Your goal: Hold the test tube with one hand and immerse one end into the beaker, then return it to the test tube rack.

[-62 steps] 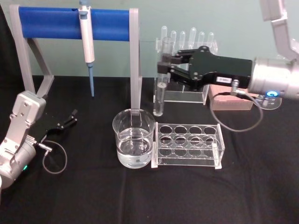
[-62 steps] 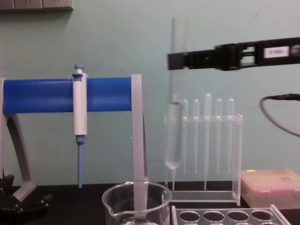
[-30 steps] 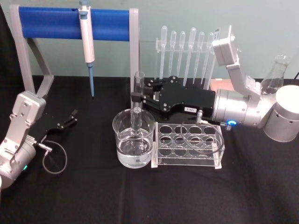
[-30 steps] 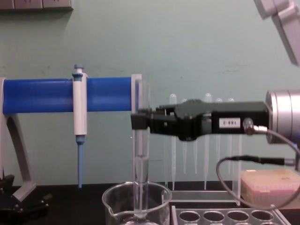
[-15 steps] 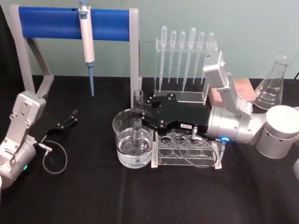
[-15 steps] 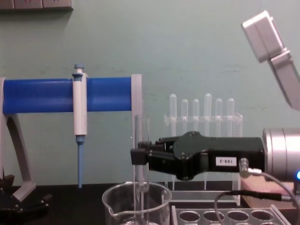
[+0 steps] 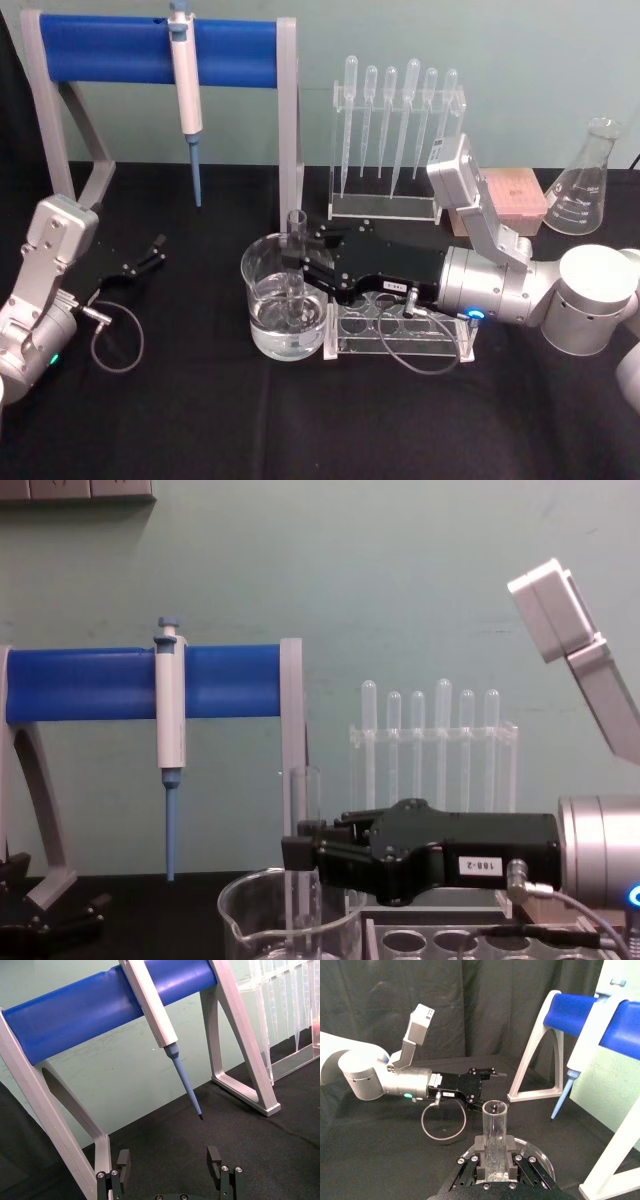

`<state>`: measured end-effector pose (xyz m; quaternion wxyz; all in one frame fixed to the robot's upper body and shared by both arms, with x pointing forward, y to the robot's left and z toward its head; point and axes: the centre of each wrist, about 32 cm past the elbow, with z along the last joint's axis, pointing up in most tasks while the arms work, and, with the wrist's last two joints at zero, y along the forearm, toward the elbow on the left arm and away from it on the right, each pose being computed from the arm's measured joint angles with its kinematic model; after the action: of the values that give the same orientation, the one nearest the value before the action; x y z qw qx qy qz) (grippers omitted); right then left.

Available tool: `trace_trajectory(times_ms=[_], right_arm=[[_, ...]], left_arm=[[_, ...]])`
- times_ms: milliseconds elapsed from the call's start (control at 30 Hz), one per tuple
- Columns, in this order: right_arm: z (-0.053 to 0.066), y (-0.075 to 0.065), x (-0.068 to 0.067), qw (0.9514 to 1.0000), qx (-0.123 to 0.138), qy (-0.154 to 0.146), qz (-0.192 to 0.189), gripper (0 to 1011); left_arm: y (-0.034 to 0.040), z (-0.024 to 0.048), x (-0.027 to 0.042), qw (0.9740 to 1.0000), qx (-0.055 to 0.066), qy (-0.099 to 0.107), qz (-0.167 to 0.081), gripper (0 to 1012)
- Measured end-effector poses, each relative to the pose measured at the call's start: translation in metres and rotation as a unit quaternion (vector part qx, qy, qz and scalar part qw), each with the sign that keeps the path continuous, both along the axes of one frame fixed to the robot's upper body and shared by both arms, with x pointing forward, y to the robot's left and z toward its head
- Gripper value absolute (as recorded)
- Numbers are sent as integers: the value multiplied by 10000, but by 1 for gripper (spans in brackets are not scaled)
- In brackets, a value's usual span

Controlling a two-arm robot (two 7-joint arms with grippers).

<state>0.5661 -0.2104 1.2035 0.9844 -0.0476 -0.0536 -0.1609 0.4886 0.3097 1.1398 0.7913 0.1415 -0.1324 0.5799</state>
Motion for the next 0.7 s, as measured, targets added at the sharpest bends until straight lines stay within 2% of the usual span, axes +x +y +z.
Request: trace_trajectory(times_ms=[367,700], right_arm=[[-70,20,0,9999,-59,81,0,233],[-70,25,3,9999,-68,92,-13,233]], left_arm=[[0,0,0,10000,0,0,0,1000],[0,0,0,10000,0,0,0,1000]])
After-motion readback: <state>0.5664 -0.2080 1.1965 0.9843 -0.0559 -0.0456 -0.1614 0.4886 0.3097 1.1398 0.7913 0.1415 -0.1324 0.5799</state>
